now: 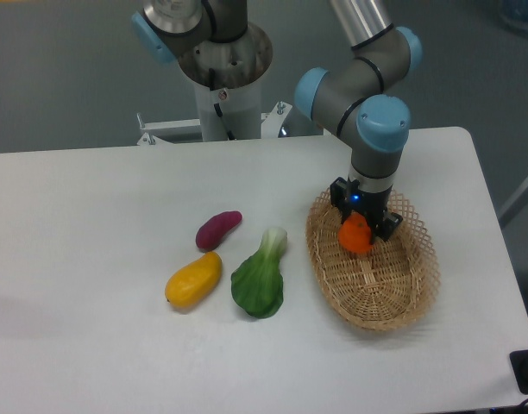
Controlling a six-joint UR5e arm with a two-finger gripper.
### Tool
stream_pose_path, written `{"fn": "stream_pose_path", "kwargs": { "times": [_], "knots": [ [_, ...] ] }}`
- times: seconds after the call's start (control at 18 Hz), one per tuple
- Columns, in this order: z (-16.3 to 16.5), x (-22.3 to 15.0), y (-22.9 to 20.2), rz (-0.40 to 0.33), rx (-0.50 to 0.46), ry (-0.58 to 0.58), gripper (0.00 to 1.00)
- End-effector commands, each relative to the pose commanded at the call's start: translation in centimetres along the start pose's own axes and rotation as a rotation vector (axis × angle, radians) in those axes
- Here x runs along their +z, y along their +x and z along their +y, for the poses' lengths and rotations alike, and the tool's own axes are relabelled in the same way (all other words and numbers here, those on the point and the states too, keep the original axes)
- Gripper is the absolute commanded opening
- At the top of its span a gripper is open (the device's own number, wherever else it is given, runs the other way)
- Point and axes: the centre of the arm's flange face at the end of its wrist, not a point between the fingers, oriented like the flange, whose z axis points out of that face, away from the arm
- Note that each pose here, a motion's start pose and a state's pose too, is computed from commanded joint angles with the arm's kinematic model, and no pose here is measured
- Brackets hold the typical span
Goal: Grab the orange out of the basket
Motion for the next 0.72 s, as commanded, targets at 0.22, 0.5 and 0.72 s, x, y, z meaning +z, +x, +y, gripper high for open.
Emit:
{"fn": "stream_pose_path", "kwargs": {
  "times": [0.22,0.5,0.72],
  "knots": [
    [-1.5,-3.5,-1.2,-0.054,-0.085,0.123,0.67],
    [-3.9,-9.5,-2.4,-0.128,-0.153,0.283,0.67],
    [-4.5,-12.7,-2.1,-0.142,-0.215,0.396,0.67]
  ]
}}
